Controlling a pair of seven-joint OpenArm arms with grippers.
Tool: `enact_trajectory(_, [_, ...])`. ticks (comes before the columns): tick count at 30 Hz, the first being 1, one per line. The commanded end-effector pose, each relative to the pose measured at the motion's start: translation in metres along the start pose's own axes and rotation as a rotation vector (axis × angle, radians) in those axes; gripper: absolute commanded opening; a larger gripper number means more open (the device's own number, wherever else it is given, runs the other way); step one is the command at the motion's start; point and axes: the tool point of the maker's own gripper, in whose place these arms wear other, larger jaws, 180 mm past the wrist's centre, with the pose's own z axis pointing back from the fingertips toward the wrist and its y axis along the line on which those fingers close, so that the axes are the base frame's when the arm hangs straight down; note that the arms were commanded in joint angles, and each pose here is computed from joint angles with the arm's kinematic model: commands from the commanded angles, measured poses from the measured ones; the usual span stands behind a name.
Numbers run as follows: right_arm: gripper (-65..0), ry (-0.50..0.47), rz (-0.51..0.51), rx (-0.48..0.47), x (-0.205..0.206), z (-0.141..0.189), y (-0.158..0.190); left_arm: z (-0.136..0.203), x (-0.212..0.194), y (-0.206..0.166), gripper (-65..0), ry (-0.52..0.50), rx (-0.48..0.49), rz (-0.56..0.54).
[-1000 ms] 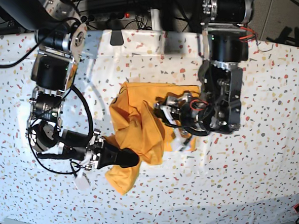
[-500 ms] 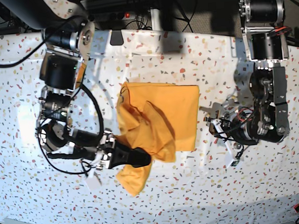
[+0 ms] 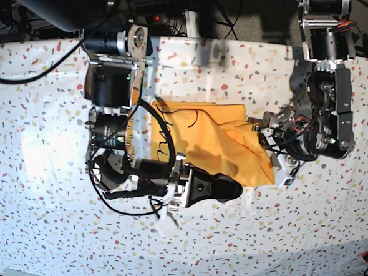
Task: Fold the T-shirt properly
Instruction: 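Lay the folded bundle flat and open both grippers, then grasp the bundle's edges with both grippers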
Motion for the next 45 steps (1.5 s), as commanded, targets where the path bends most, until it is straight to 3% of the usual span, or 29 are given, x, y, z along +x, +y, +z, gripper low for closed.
enact_trajectory(1, [-34.4,-0.037,0.062,0.043,0.024,-0.004,0.018,0.009,0.019,0.008,-41.8,-0.049,0.038,-0.020])
enact_trajectory(6, [-34.4,-0.015,0.126,-0.010,0.043,0.001,0.018,0.012,0.019,0.031,-41.8,-0.050,0.164,-0.042])
enact_trajectory(8, [-34.4,-0.008,0.173,-0.154,0.056,0.009,-0.002,0.018,0.028,0.040,-41.8,-0.097,0.224,-0.020])
enact_trajectory(13, [-34.4,-0.071,0.393,-0.668,0.098,0.053,-0.076,0.056,0.066,0.039,-41.8,-0.280,0.304,-0.014])
enact_trajectory(17, [-34.5,-0.099,0.507,-0.826,0.114,0.079,-0.095,0.089,0.087,0.000,-41.8,-0.456,0.193,-0.028])
enact_trajectory(21, [-34.5,-0.069,0.547,-0.899,0.114,0.097,-0.111,0.082,0.068,-0.041,-41.8,-0.510,0.011,0.019])
enact_trajectory(23, [-34.5,-0.020,0.540,-0.930,0.104,0.104,-0.124,0.075,0.054,-0.051,-41.8,-0.526,-0.031,0.041])
enact_trajectory(32, [-34.5,0.162,0.467,-0.925,0.051,0.094,-0.163,0.053,-0.003,-0.055,-41.8,-0.438,-0.001,0.034])
enact_trajectory(35, [-34.5,0.172,0.492,-0.907,0.049,0.083,-0.161,0.060,0.012,-0.063,-41.8,-0.491,-0.060,0.056])
enact_trajectory(37, [-34.5,0.165,0.498,-0.894,0.049,0.077,-0.159,0.072,0.030,-0.078,-41.8,-0.559,-0.164,0.093])
enact_trajectory(39, [-34.5,0.160,0.497,-0.887,0.049,0.074,-0.158,0.084,0.048,-0.094,-41.8,-0.634,-0.232,0.059])
enact_trajectory(42, [-34.5,0.168,0.492,-0.889,0.048,0.075,-0.158,0.089,0.071,-0.097,-41.8,-0.714,-0.213,0.046])
enact_trajectory(45, [-34.5,0.166,0.491,-0.887,0.048,0.075,-0.158,0.081,0.083,-0.096,-41.8,-0.724,-0.191,0.055])
